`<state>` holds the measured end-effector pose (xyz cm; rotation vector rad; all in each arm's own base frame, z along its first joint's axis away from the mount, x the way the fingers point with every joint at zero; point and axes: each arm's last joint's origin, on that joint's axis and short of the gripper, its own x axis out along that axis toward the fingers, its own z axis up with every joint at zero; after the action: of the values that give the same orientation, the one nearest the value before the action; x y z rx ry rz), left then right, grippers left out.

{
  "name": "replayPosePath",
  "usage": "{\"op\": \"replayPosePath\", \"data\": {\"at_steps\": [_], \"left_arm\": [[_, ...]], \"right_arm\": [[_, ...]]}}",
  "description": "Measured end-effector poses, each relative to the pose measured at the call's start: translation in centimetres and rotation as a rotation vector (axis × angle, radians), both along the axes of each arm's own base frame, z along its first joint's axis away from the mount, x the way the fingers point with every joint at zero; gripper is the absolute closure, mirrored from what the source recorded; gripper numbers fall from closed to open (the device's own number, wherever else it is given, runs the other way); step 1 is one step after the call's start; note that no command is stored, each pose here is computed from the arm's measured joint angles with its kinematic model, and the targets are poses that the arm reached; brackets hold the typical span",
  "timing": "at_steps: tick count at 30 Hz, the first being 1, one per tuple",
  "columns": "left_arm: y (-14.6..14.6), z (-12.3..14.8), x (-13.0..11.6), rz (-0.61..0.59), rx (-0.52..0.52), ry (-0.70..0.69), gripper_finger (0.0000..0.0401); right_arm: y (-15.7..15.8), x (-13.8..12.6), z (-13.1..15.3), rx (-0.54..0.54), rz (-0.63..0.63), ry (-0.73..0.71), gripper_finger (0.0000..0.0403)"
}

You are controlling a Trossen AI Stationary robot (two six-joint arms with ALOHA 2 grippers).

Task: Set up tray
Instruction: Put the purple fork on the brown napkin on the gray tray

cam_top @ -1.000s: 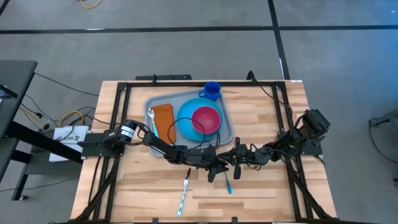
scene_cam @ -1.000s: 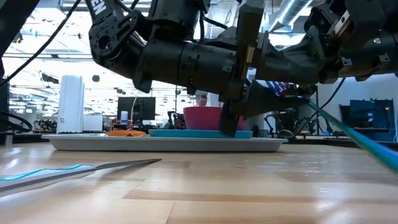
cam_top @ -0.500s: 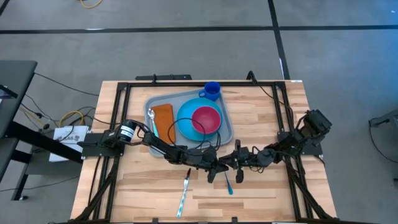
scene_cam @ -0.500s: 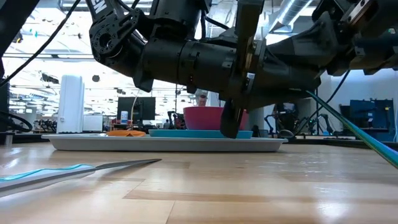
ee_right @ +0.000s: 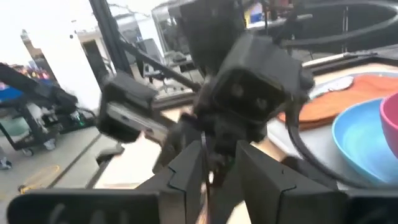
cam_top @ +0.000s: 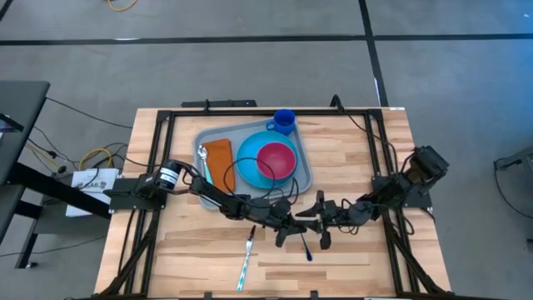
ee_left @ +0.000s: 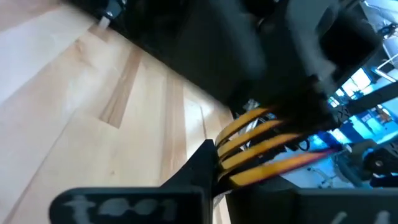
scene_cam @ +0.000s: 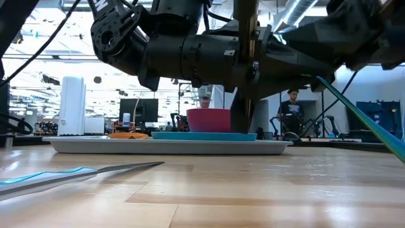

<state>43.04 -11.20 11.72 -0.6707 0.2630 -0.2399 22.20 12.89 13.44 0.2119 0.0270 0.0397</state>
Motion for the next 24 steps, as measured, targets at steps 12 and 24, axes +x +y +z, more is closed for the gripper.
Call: {"op": "replayPosePath", "data": {"at_steps": [12,24], "left_arm": [[1.0,4.1,-1.0,-0.077,0.066,0.104,0.0401],[4.9,16.4,-10.6,0.068,0.292,0.400,0.0401]], "right_arm": [[1.8,-1.6,2.2,-0.039,0.085,-0.083,0.0298],[2.8,-3.0,3.8,-0.037,0.147,-0.134,0.0298]]}}
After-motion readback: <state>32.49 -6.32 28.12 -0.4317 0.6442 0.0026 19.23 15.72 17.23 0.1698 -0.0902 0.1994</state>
